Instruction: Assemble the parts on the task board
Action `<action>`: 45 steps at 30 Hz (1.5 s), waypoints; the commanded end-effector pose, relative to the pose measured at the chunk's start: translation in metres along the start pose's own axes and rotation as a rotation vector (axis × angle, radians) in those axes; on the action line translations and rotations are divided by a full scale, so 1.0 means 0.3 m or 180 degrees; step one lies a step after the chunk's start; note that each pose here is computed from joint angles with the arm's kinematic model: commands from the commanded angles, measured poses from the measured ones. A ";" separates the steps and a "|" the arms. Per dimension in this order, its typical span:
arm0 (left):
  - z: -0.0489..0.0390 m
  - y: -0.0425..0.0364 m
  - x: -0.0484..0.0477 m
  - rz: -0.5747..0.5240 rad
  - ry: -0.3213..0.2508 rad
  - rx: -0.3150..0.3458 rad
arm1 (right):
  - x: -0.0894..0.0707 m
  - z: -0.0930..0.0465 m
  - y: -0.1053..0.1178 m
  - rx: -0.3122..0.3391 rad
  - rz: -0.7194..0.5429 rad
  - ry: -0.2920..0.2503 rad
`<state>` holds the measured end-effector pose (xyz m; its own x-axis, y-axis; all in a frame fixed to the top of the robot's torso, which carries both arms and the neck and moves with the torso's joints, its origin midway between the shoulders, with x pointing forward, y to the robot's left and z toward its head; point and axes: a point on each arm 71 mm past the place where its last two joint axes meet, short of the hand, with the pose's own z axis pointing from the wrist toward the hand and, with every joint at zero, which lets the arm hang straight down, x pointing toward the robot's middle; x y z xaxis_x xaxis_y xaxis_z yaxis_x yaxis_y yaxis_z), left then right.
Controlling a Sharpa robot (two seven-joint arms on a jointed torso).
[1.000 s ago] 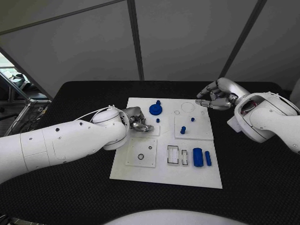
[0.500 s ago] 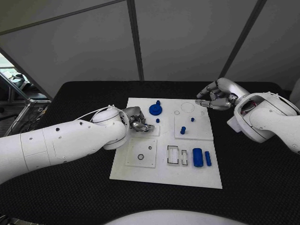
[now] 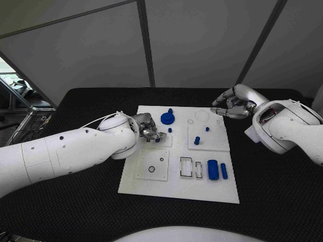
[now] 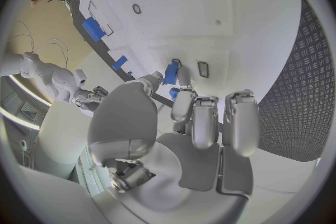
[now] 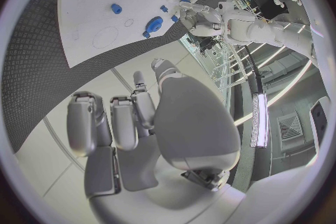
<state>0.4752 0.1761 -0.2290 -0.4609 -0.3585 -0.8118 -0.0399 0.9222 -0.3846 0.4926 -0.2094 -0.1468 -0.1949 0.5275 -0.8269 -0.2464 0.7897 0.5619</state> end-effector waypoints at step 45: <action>-0.013 0.004 -0.007 -0.0078 0.0167 -0.0053 | -0.004 0.002 0.002 -0.0032 -0.0015 -0.0004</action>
<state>0.4729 0.1785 -0.2267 -0.5029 -0.3718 -0.7803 -0.0607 0.9157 -0.3972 0.4932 -0.2106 -0.1470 -0.1936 0.5270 -0.8275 -0.2440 0.7911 0.5609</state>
